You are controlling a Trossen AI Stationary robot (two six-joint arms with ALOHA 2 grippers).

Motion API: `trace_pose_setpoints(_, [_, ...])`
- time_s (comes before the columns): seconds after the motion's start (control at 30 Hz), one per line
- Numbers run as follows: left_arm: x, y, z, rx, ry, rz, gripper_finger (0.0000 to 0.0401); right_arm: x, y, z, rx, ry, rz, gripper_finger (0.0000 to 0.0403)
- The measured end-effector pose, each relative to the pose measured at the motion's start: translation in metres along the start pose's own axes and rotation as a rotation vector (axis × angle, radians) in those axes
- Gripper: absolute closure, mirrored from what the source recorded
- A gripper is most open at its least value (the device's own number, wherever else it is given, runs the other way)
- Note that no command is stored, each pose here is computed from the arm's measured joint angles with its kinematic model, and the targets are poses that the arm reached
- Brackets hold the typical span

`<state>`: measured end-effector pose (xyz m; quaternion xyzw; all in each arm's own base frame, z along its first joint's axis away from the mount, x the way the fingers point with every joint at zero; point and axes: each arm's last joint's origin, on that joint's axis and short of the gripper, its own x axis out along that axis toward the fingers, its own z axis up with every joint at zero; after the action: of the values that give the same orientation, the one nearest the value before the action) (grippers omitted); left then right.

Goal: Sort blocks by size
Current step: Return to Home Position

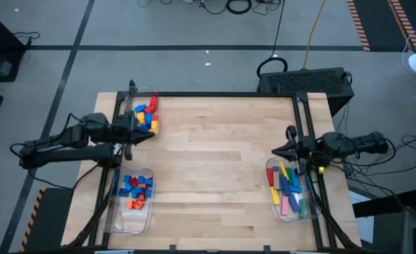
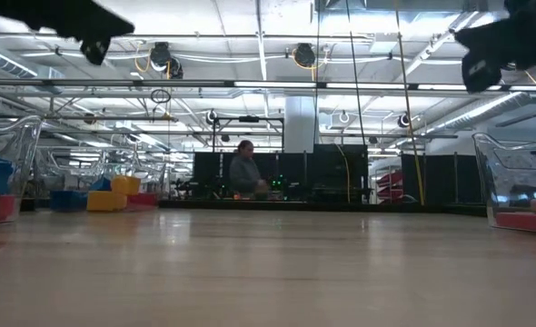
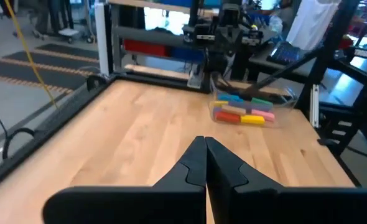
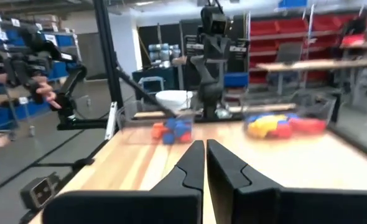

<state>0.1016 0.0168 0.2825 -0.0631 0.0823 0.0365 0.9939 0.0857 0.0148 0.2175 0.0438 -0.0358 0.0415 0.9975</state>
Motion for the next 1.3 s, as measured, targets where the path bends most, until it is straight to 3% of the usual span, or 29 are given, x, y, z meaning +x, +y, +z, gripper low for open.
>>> trace_pose_setpoints(0.23, [0.0, 0.002, -0.036, -0.02, -0.047, -0.042, 0.0399, 0.002, -0.003, -0.018, 0.078, -0.037, 0.044, 0.0403])
trace_pose_setpoints(0.43, [0.0, 0.003, -0.049, 0.012, -0.177, -0.079, 0.0399, 0.004, -0.005, -0.024, 0.106, -0.111, 0.033, 0.0403])
trace_pose_setpoints(0.97, [0.002, 0.004, -0.084, 0.085, -0.219, -0.176, 0.0399, 0.006, -0.006, -0.03, 0.13, -0.137, 0.036, 0.0403])
trace_pose_setpoints(1.3, [0.004, 0.008, -0.089, 0.098, -0.218, -0.063, 0.0399, 0.006, -0.006, -0.03, 0.181, -0.136, 0.035, 0.0403])
